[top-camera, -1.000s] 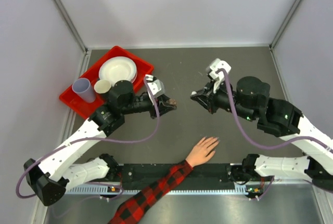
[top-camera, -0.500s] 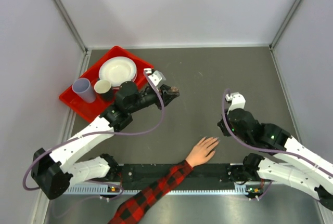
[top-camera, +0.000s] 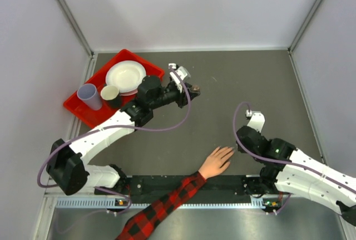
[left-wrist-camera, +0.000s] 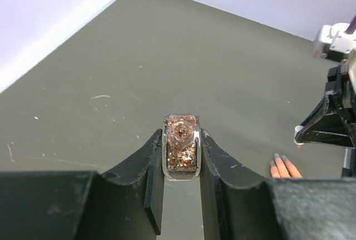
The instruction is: Paint the nails
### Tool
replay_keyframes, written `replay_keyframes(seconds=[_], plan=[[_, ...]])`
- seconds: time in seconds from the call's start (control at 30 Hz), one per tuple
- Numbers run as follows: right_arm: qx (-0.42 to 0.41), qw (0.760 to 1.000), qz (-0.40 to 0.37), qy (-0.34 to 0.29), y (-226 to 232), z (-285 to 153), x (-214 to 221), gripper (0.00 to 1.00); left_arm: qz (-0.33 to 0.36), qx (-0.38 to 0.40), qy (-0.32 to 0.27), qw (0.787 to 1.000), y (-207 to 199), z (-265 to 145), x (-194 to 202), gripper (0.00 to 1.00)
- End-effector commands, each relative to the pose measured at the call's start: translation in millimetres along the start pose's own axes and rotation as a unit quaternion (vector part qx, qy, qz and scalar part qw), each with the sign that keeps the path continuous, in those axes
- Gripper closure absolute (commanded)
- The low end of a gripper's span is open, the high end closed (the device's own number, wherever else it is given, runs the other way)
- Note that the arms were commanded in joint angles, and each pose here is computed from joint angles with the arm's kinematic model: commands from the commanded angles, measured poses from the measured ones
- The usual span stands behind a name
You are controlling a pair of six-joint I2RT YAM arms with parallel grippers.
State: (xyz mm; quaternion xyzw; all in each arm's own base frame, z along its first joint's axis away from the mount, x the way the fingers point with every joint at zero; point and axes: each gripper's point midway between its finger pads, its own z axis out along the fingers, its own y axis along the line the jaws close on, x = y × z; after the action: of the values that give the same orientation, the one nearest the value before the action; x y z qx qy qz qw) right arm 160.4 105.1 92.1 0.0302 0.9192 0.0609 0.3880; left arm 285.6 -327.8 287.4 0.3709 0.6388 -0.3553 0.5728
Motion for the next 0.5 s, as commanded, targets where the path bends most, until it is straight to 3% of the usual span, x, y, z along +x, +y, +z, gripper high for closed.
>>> replay_keyframes(seconds=[0.0,0.23,0.47], plan=[[0.010,0.997,0.062,-0.047,-1,0,-20,1.00,0.033,-0.001,-0.024,0.999,4,7,-25,1.00],[0.010,0.995,0.092,-0.034,4,9,-11,1.00,0.033,0.010,-0.020,0.999,2,9,-15,1.00],[0.024,0.997,0.074,-0.030,3,11,-11,1.00,0.037,0.006,-0.022,0.999,5,11,-15,1.00]])
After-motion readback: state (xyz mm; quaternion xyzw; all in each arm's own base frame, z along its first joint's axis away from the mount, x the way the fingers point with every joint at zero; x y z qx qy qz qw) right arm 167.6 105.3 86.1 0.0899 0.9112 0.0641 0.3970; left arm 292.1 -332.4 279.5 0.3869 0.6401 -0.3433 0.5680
